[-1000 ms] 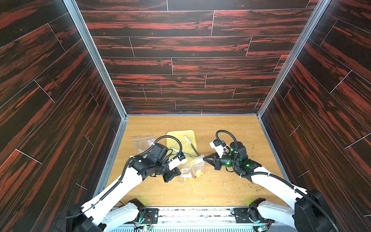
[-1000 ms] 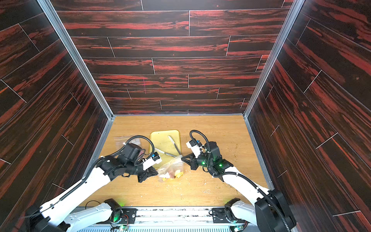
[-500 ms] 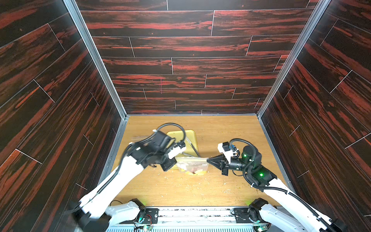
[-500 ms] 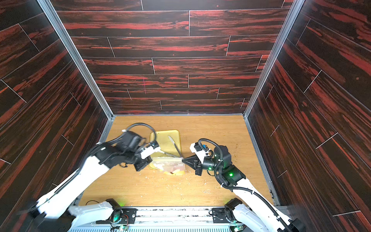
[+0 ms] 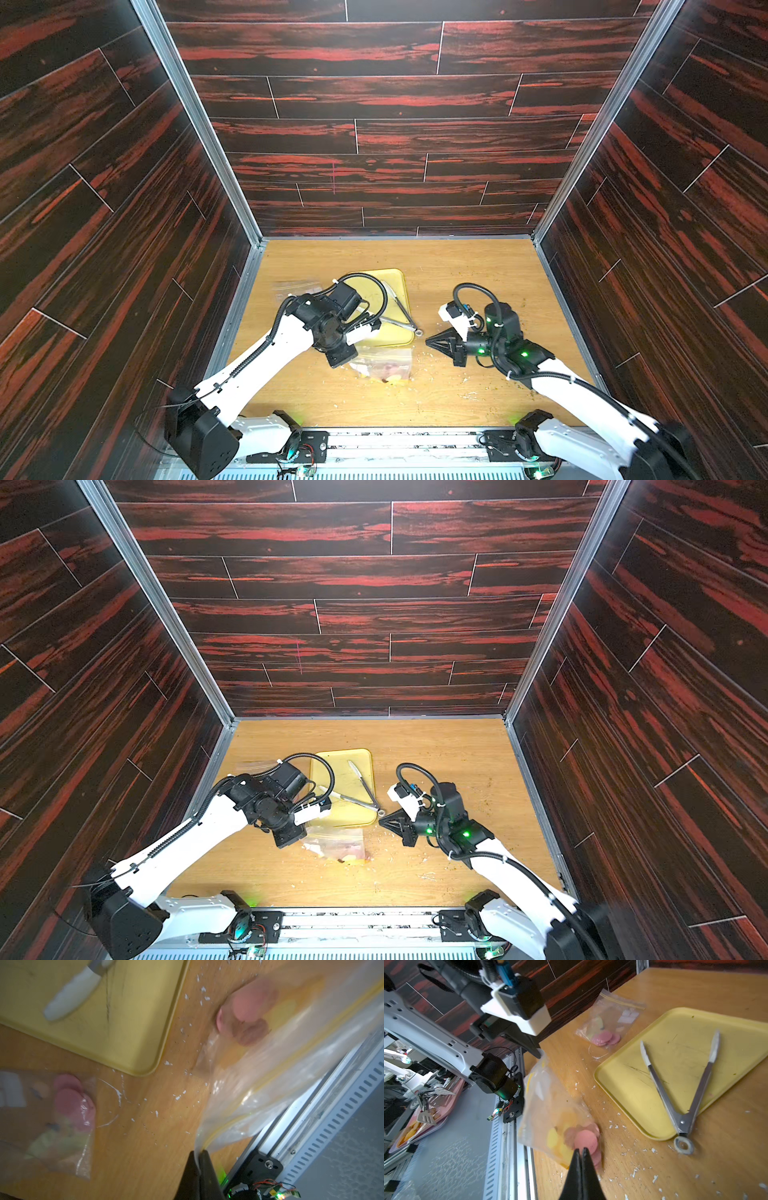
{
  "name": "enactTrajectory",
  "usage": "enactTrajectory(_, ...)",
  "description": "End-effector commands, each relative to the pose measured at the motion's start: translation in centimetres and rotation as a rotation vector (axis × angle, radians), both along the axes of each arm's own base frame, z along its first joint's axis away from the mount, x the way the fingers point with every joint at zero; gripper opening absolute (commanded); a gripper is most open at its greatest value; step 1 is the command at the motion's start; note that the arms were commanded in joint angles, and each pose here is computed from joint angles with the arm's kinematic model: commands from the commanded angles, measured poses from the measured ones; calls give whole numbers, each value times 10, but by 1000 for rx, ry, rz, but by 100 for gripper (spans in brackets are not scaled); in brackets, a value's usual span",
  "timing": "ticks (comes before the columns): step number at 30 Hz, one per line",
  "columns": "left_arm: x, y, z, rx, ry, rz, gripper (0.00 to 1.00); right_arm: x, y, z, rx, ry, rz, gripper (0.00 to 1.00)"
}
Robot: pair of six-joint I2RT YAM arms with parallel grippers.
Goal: Put the cookies into a resealable bag to prevent moisture
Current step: Close the ziploc bag at the center of the board.
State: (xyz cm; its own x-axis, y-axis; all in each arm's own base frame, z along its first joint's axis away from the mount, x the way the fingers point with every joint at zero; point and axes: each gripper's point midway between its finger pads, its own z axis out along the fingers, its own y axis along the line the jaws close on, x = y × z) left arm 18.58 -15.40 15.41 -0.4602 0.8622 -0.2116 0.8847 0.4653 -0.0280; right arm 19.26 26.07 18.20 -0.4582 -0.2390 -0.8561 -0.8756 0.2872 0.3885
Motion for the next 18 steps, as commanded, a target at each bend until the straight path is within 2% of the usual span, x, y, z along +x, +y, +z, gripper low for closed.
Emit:
enactTrajectory(1,-6,-1,4,-22,5,-32,11,-1,7,7,63,-19,47,0)
enactTrajectory(5,0,-11,15,-101,-47,-13,9,-7,12,10,94,-14,108,0)
enactTrajectory(6,3,-11,16,-109,-65,5,7,-11,13,11,111,-13,133,6)
enactTrajectory(7,3,-11,17,-118,-70,10,6,-19,15,14,136,-5,180,19)
enactTrajectory(8,3,-11,17,-121,-69,22,4,-28,17,15,154,-4,223,27)
enactTrajectory(11,4,-8,15,-116,-39,63,0,-40,16,11,151,-6,229,37)
enactTrajectory(16,3,-6,11,-118,7,92,0,-53,7,12,185,-44,197,53)
enactTrajectory(18,1,-8,14,-134,6,77,0,-46,11,1,138,-51,162,54)
